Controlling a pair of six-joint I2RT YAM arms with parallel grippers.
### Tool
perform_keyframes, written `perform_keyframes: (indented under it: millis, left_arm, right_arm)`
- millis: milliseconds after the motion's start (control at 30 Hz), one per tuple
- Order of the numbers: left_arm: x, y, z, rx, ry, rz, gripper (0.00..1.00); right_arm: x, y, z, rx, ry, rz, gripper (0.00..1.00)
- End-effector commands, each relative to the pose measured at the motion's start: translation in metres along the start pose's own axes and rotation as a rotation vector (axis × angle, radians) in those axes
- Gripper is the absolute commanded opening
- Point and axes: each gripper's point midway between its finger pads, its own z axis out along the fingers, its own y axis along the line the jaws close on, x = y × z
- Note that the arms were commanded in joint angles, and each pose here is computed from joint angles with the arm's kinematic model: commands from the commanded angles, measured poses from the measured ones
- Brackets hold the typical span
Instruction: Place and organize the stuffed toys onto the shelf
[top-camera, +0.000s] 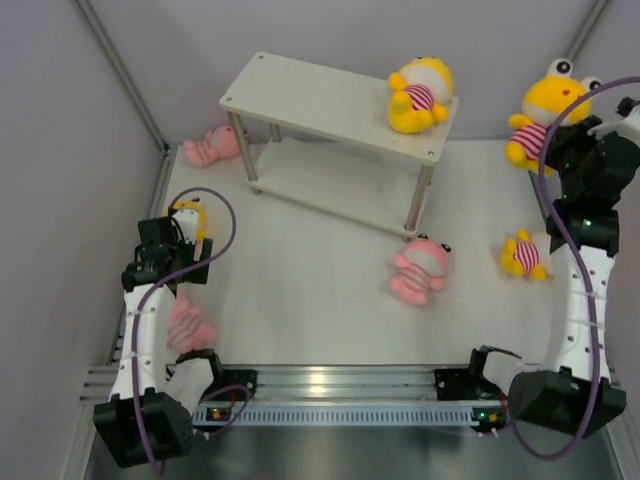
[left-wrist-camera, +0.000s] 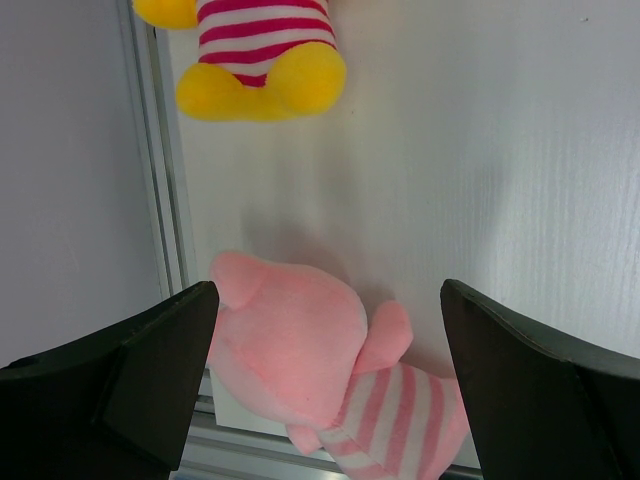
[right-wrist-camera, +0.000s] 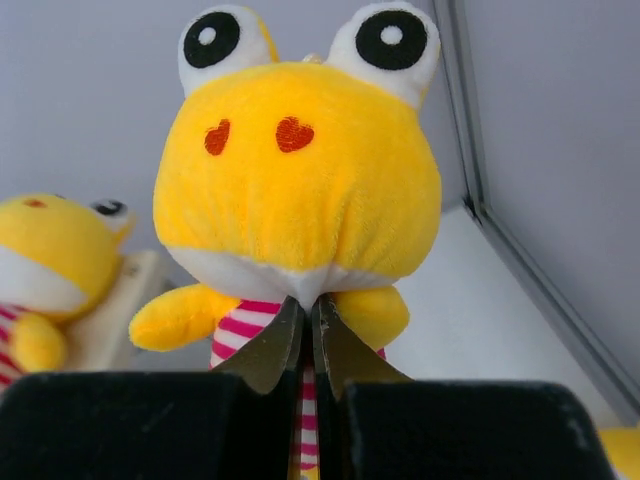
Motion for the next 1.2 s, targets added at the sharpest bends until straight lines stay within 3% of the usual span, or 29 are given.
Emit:
perform_keyframes:
  millis: [0,100,267,333,467,600,967,1167]
  left_arm:
    - [-0.014,0.005,-0.008,-0.011,-0.042,0.002,0.99]
    - [-0.014,0.006,-0.009,-0.012,-0.045,0.002,0.99]
    - [-0.013,0.007,-0.010,-0.020,-0.049,-0.003,0.99]
    - [-0.013,0.006,-0.011,-0.019,-0.051,-0.002,0.99]
    - [-0.012,0.006,-0.011,-0.020,-0.049,-0.002,0.99]
    - [-0.011,0.005,-0.010,-0.018,-0.048,0.000,0.99]
    - [-0.009,0.004,-0.009,-0.013,-0.043,0.003,0.99]
    - [-0.008,0.006,-0.010,-0.021,-0.042,0.006,0.99]
  right_arm:
    - [-0.084,0.056,-0.043,-0.107,-0.199,0.006,0.00]
    - [-0.117,0.115,-0.069,-0.280,-0.278,0.039,0.00]
    - [-0.115,0.226,-0.088,-0.559,-0.221,0.101,0.00]
    - [-0.097,0.252,-0.072,-0.572,-0.175,0.089,0.00]
    - [-0.090,0.326,-0.088,-0.696,-0.167,0.107,0.00]
    - [-0.059,0.368,-0.066,-0.687,-0.129,0.130,0.00]
    - [-0.019,0.396,-0.026,-0.590,-0.088,0.234,0.00]
    - [0.016,0.387,-0.019,-0.543,-0.049,0.280,0.00]
